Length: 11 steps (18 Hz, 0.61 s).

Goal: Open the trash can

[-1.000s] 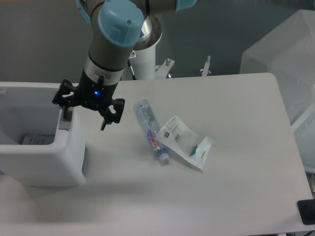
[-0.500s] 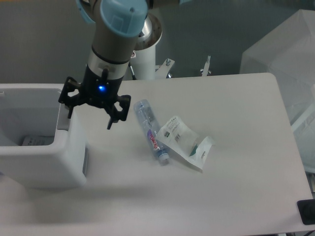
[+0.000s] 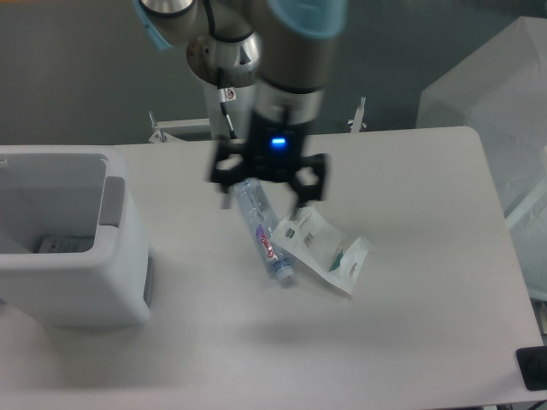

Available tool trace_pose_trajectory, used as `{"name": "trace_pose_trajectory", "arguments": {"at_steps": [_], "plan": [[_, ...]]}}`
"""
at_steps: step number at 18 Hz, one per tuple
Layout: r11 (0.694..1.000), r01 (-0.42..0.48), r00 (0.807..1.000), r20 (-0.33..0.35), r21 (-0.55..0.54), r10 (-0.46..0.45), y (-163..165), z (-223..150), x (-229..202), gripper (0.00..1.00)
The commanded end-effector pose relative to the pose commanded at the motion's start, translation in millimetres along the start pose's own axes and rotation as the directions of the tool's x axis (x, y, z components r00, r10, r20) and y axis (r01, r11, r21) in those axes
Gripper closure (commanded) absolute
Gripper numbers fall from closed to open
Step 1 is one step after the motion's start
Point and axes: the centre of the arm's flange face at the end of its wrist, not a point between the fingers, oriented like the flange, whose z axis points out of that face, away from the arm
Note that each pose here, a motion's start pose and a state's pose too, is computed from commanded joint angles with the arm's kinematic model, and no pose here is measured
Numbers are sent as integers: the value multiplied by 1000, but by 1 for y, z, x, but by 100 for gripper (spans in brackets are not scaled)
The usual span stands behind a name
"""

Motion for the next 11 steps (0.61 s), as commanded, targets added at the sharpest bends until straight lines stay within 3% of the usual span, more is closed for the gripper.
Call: {"name": "trace_pose_trajectory", "arguments": {"at_steps": [4,7,9,11], "plan": [[995,-100,995,-7,-28,100,24,30,-64,0],[977,-183,982,18,-109,186,32,53,-84,0],[939,-285,955,23,-190,295,38,62,-91,0],[890,-402,910,9,-216,414,37,65,-97,0]]}}
